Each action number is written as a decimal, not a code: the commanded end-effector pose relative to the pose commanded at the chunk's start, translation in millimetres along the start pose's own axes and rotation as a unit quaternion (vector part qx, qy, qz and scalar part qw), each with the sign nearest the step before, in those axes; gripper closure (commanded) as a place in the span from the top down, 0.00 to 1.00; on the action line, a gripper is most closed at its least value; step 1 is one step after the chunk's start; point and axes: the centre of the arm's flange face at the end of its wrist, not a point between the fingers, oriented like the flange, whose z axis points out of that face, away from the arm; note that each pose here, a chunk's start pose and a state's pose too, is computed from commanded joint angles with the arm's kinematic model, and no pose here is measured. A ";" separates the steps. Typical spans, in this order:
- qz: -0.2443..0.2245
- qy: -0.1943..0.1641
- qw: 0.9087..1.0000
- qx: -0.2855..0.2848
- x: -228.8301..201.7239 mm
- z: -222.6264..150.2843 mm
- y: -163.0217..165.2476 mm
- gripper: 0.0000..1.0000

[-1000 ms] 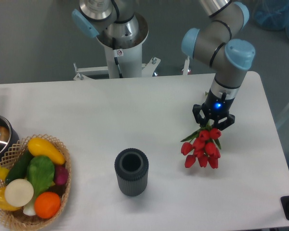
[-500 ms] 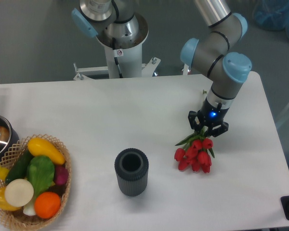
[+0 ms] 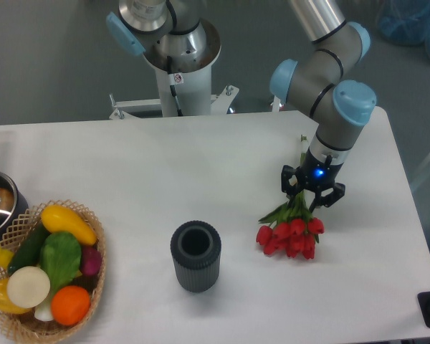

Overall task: Place the flowers on the table
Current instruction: 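Open the gripper to release the tulips onto the table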

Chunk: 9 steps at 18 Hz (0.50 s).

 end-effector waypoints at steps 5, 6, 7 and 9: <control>-0.016 -0.073 0.997 0.025 -22.5 -86.1 9.9 1.00; -0.020 -0.094 0.995 0.028 -28.9 -107.6 9.1 1.00; -0.020 -0.111 0.993 0.028 -32.9 -124.9 9.9 1.00; -0.018 -0.132 0.991 0.026 -32.8 -148.3 12.4 1.00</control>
